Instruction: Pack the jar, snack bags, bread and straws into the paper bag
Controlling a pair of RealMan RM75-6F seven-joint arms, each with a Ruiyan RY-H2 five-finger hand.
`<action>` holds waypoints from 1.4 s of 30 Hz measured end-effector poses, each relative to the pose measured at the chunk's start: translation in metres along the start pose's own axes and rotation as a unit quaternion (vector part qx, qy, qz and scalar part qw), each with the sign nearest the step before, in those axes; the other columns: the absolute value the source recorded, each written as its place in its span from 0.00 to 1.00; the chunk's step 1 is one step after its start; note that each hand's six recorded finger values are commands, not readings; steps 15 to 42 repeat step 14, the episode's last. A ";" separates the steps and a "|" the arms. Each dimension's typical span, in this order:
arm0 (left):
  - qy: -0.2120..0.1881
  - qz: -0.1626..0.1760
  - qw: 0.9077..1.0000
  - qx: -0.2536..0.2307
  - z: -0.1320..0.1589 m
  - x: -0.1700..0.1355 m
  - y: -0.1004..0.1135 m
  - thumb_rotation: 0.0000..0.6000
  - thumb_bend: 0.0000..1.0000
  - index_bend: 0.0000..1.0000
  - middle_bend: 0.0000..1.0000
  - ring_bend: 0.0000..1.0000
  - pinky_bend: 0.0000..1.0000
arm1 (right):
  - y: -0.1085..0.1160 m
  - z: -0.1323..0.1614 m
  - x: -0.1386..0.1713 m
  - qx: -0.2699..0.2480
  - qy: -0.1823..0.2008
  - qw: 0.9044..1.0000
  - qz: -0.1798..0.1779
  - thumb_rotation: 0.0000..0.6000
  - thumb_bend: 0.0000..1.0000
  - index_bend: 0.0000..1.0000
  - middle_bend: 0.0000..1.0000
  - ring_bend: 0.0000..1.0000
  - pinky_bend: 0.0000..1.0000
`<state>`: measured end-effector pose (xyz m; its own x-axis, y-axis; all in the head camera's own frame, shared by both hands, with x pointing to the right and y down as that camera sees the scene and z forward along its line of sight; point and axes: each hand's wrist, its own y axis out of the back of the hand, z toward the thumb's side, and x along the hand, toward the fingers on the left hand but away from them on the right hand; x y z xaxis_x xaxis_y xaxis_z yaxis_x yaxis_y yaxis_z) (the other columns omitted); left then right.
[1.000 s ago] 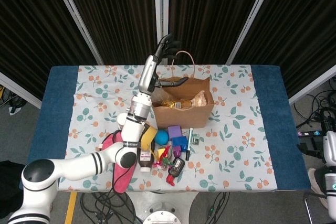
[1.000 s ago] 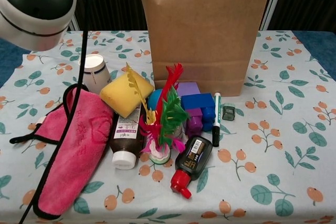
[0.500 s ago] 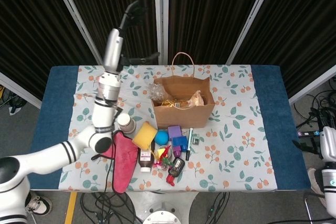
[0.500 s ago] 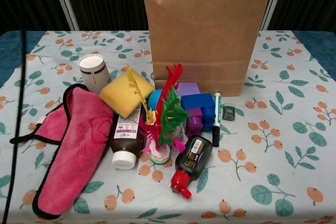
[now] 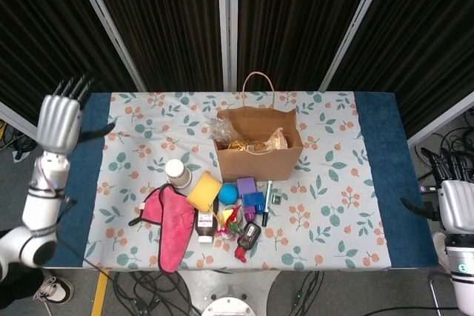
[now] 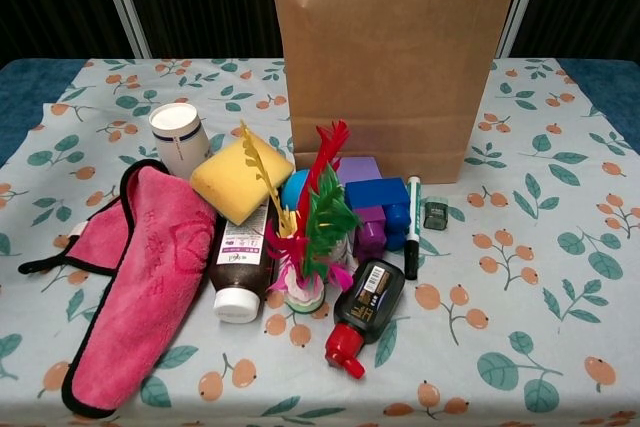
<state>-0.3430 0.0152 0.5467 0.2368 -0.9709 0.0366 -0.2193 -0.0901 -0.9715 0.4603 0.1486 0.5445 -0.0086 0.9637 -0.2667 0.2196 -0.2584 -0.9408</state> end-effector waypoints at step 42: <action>0.056 -0.125 0.982 0.133 -0.038 -0.143 -0.010 1.00 0.09 0.28 0.29 0.19 0.22 | 0.014 0.041 0.032 0.182 0.067 0.981 -0.021 1.00 0.00 0.13 0.08 0.00 0.00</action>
